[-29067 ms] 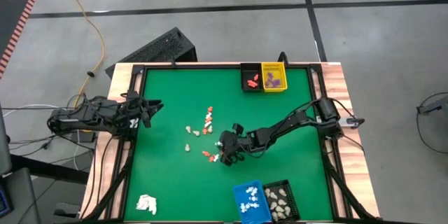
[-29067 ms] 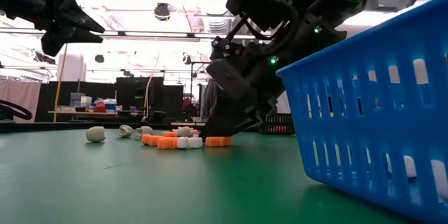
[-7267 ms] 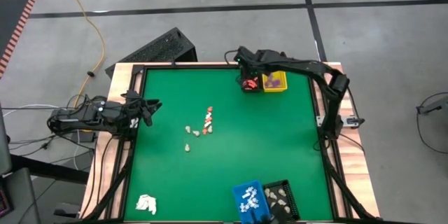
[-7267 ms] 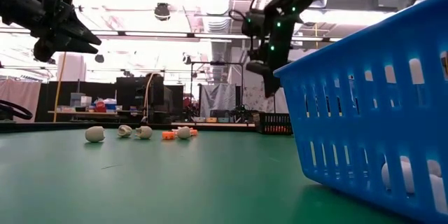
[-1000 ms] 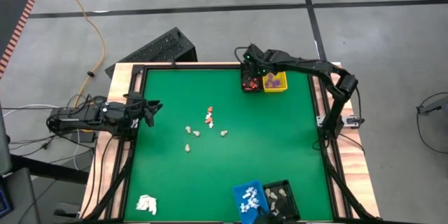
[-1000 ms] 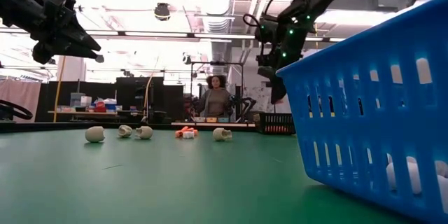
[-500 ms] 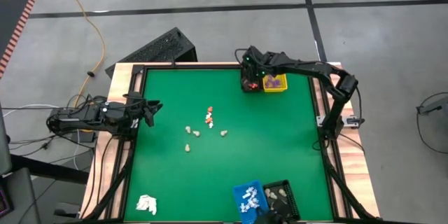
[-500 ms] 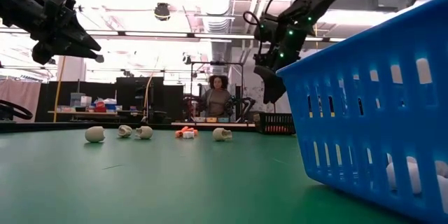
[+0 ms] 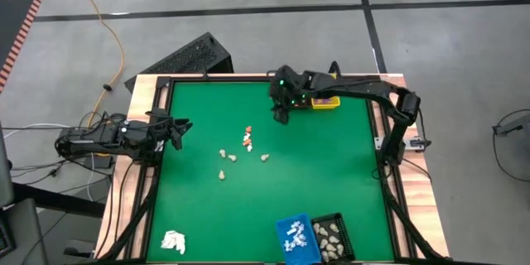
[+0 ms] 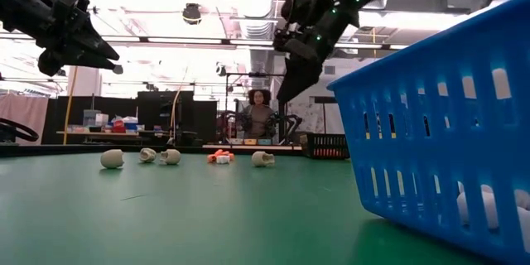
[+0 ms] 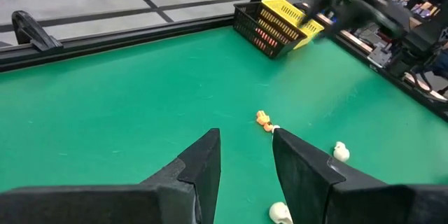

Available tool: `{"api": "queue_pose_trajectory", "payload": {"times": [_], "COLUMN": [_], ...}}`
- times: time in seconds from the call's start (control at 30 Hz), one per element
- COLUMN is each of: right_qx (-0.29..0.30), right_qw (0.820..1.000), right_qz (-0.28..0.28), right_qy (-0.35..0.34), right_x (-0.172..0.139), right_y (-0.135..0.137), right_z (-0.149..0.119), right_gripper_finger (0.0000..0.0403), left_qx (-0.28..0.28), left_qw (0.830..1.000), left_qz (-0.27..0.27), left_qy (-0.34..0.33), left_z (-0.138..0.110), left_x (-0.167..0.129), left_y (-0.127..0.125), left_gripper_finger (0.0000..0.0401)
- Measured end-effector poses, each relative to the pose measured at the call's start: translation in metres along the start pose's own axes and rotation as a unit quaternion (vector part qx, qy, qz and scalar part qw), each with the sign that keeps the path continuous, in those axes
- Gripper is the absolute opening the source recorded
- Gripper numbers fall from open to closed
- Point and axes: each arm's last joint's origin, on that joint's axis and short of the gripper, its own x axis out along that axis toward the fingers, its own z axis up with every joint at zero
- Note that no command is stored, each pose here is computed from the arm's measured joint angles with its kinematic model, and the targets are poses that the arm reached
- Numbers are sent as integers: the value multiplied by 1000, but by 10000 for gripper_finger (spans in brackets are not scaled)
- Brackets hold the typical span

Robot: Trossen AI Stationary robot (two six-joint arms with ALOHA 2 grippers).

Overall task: Sort Halloween decoration
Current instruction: Put the white skull toy into the bottom black basket

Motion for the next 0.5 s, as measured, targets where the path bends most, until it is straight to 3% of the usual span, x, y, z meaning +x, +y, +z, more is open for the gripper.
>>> {"api": "queue_pose_trajectory", "payload": {"times": [0.3, 0.5], "right_qx": [-135, -182], "right_qw": [987, 977], "right_qz": [84, 111], "right_qy": [37, 24], "right_x": [12, 39], "right_y": [92, 129], "right_z": [-11, -16], "right_gripper_finger": [170, 170], "left_qx": [1, 0], "left_qw": [1000, 1000], "left_qz": [0, 0], "left_qy": [0, 0], "left_z": [0, 0], "left_x": [0, 0], "left_y": [0, 0], "left_gripper_finger": [121, 121]}}
